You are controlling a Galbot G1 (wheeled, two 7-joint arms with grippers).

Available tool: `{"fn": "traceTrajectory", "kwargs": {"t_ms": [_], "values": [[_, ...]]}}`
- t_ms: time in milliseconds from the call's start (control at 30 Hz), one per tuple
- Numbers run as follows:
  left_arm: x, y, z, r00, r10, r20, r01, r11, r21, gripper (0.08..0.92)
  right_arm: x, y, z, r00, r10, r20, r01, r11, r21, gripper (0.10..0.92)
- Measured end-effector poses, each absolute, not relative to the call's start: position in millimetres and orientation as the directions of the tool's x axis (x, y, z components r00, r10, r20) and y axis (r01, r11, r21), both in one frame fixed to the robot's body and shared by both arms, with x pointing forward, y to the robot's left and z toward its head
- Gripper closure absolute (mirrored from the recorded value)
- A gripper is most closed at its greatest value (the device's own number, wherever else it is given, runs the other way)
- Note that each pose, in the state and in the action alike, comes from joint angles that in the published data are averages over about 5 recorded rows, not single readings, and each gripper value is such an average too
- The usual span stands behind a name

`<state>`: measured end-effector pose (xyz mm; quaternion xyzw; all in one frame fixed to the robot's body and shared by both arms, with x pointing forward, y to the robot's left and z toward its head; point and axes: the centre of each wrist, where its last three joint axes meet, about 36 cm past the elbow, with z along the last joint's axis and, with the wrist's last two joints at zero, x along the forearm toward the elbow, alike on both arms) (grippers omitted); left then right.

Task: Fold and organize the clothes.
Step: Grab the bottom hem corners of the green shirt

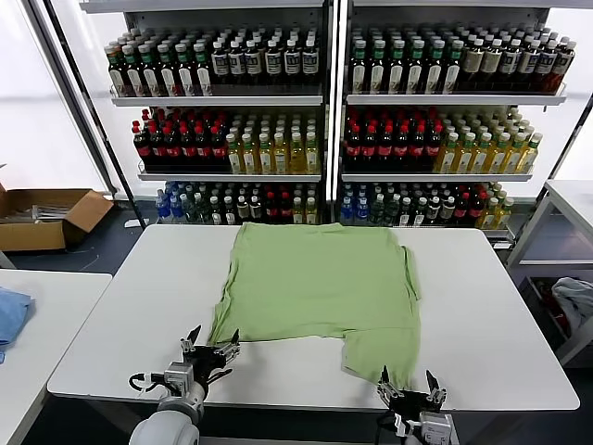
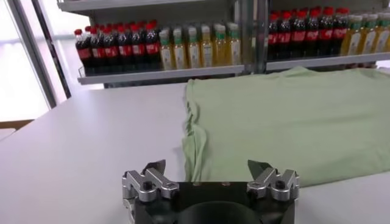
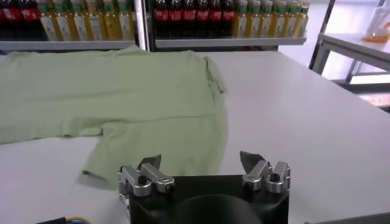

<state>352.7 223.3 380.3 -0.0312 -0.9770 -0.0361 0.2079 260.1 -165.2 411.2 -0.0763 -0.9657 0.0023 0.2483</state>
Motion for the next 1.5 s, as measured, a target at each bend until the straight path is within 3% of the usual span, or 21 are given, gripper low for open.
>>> {"fn": "traceTrajectory", "kwargs": {"t_ms": [333, 467, 1167, 1300, 1500], "values": [[353.5, 224.7, 371.4, -0.900, 0.048, 0.434, 0.078, 0.996, 0.052, 0.177, 255.1, -158.8, 400.1, -0.849, 0.144, 0.508, 0.149, 0.988, -0.032, 0.202], [351.8, 223.9, 366.3, -0.893, 0.049, 0.448, 0.081, 0.995, 0.051, 0.204, 252.5, -157.0, 395.4, -0.845, 0.147, 0.514, 0.157, 0.987, -0.025, 0.285], [349.6, 226.6, 363.5, -0.883, 0.057, 0.467, 0.085, 0.996, 0.040, 0.796, 252.8, -173.2, 398.2, -0.859, 0.149, 0.490, 0.151, 0.988, -0.036, 0.888], [347.7, 225.2, 363.0, -0.884, 0.058, 0.464, 0.084, 0.996, 0.035, 0.895, 255.2, -178.6, 403.6, -0.875, 0.143, 0.463, 0.142, 0.989, -0.038, 0.917], [345.3, 222.0, 364.7, -0.894, 0.063, 0.444, 0.082, 0.996, 0.025, 0.915, 261.6, -185.4, 418.5, -0.909, 0.123, 0.398, 0.124, 0.992, -0.024, 0.917]]}}
